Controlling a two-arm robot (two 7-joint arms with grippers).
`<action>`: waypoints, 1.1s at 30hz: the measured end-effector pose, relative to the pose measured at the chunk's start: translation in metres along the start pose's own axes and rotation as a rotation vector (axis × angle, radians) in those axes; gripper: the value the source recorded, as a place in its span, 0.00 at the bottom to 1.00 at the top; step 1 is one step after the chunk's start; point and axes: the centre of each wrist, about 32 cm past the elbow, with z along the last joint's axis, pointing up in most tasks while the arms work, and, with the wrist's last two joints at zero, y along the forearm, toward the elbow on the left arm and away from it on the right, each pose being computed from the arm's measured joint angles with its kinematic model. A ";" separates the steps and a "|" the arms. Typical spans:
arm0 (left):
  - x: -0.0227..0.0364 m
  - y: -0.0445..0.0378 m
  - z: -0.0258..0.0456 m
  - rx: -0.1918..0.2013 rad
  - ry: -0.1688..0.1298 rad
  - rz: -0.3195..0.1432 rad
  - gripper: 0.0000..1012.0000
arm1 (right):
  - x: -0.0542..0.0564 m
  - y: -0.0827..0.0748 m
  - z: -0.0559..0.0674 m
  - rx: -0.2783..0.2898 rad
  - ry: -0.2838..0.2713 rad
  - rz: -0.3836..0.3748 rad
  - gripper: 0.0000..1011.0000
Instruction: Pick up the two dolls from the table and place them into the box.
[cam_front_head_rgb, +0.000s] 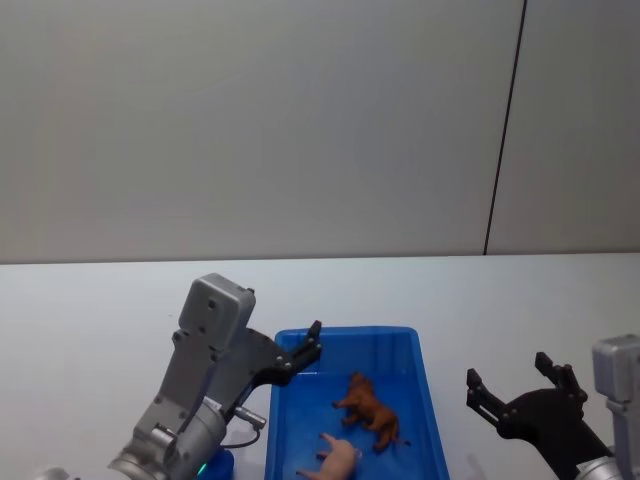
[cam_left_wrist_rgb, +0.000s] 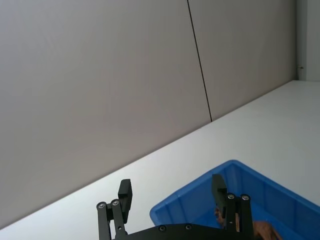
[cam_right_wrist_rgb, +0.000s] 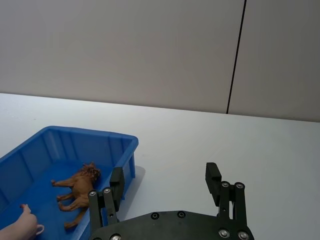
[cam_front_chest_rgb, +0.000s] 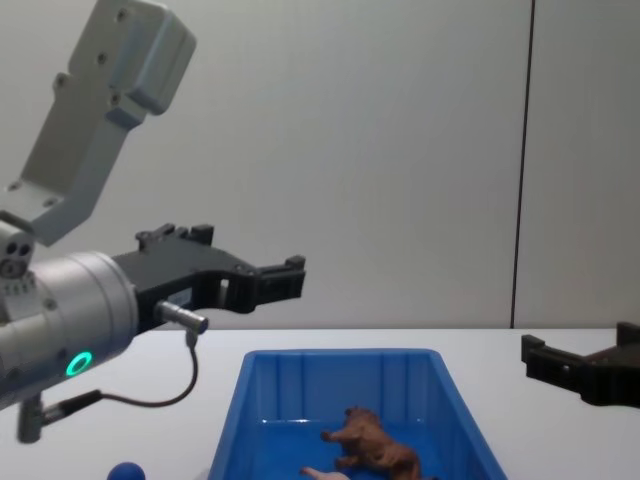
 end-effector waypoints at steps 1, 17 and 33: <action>0.0007 0.0021 0.0006 0.017 0.006 0.003 0.99 | 0.000 -0.001 0.000 0.001 0.000 -0.002 0.99; 0.0091 0.0338 -0.0027 0.169 0.099 0.072 0.99 | 0.001 -0.004 -0.001 0.006 0.000 -0.017 0.99; 0.0128 0.0549 -0.0236 0.310 0.171 0.078 0.99 | 0.001 -0.005 -0.001 0.007 0.000 -0.021 0.99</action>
